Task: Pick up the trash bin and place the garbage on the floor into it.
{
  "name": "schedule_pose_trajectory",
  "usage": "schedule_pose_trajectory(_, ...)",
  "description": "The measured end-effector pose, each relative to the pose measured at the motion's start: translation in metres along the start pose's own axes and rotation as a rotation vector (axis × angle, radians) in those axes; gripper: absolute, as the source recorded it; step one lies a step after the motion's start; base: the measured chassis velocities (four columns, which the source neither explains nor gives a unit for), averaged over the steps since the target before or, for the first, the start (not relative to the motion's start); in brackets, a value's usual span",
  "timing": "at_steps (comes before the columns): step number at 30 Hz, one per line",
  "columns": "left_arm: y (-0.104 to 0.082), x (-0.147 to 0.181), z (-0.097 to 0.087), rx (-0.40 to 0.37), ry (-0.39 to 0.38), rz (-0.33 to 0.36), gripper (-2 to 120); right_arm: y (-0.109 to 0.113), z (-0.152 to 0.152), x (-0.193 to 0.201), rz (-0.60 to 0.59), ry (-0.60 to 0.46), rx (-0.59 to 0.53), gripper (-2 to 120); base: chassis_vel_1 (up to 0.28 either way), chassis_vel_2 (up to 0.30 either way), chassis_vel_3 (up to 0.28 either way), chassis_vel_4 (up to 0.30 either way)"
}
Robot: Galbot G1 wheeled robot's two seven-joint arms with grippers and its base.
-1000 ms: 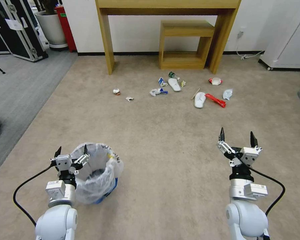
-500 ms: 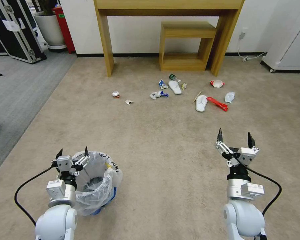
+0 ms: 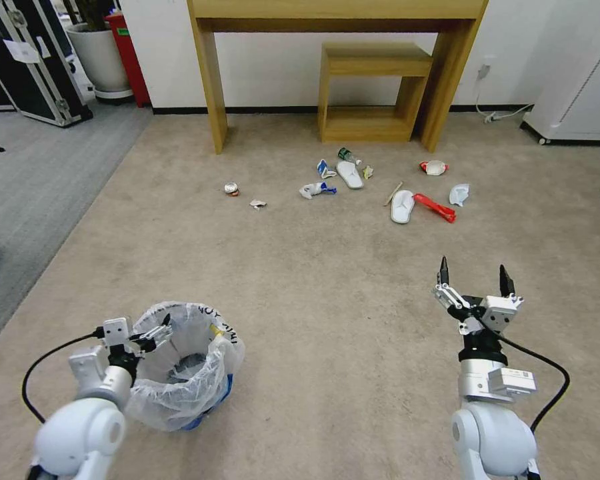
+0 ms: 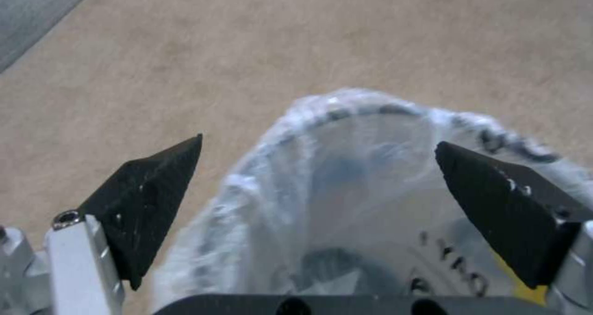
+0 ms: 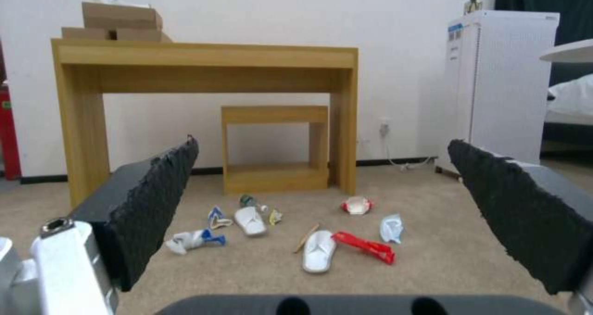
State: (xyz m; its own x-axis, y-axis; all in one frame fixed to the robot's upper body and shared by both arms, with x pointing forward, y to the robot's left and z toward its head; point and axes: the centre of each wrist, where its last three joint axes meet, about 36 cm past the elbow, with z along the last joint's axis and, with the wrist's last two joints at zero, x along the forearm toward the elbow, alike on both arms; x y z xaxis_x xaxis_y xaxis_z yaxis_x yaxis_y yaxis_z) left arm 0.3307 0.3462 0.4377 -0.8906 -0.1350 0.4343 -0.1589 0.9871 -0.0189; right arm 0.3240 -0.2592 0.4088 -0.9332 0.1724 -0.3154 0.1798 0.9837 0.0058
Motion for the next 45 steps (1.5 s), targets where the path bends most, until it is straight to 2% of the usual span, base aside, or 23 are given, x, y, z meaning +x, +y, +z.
schedule_pose_trajectory(3, 0.009, -0.003, -0.003, 0.026, 0.078, -0.015, 100, 0.000, 0.000, 0.001, 0.004, 0.000, 0.002, 100, 0.000, 0.000, 0.000, 0.000)
schedule_pose_trajectory(4, 0.012, -0.006, -0.001, 0.047, 0.138, -0.020, 100, 0.000, 0.000, 0.001, 0.006, -0.001, 0.002, 100, 0.000, 0.000, 0.000, 0.000)
schedule_pose_trajectory(12, 0.022, -0.022, 0.008, 0.055, 0.245, -0.029, 100, 0.000, 0.001, 0.001, 0.014, 0.000, 0.002, 100, 0.000, 0.000, 0.000, 0.000)
schedule_pose_trajectory(21, 0.031, -0.030, 0.011, 0.034, 0.276, -0.037, 100, 0.004, 0.005, 0.002, 0.021, 0.007, 0.001, 100, 0.000, 0.000, 0.000, 0.000)
schedule_pose_trajectory(34, 0.032, -0.037, 0.015, 0.004, 0.316, -0.024, 97, 0.009, 0.010, 0.001, 0.026, 0.012, -0.006, 100, 0.000, 0.000, 0.000, 0.000)
schedule_pose_trajectory(37, 0.031, -0.040, 0.017, 0.001, 0.319, -0.022, 86, 0.009, 0.011, 0.001, 0.026, 0.013, -0.006, 100, 0.000, 0.000, 0.000, 0.000)
schedule_pose_trajectory(38, 0.031, -0.040, 0.017, 0.001, 0.319, -0.022, 86, 0.009, 0.011, 0.001, 0.026, 0.013, -0.006, 100, 0.000, 0.000, 0.000, 0.000)
schedule_pose_trajectory(40, 0.031, -0.040, 0.018, -0.001, 0.319, -0.020, 75, 0.009, 0.011, 0.000, 0.026, 0.012, -0.004, 100, 0.000, 0.000, 0.000, 0.000)
schedule_pose_trajectory(42, 0.031, -0.040, 0.018, -0.001, 0.317, -0.019, 73, 0.008, 0.011, 0.000, 0.026, 0.011, -0.004, 100, 0.000, 0.000, 0.000, 0.000)
schedule_pose_trajectory(45, 0.030, -0.040, 0.019, 0.002, 0.313, -0.016, 57, 0.008, 0.011, 0.000, 0.027, 0.010, -0.002, 100, 0.000, 0.000, 0.000, 0.000)
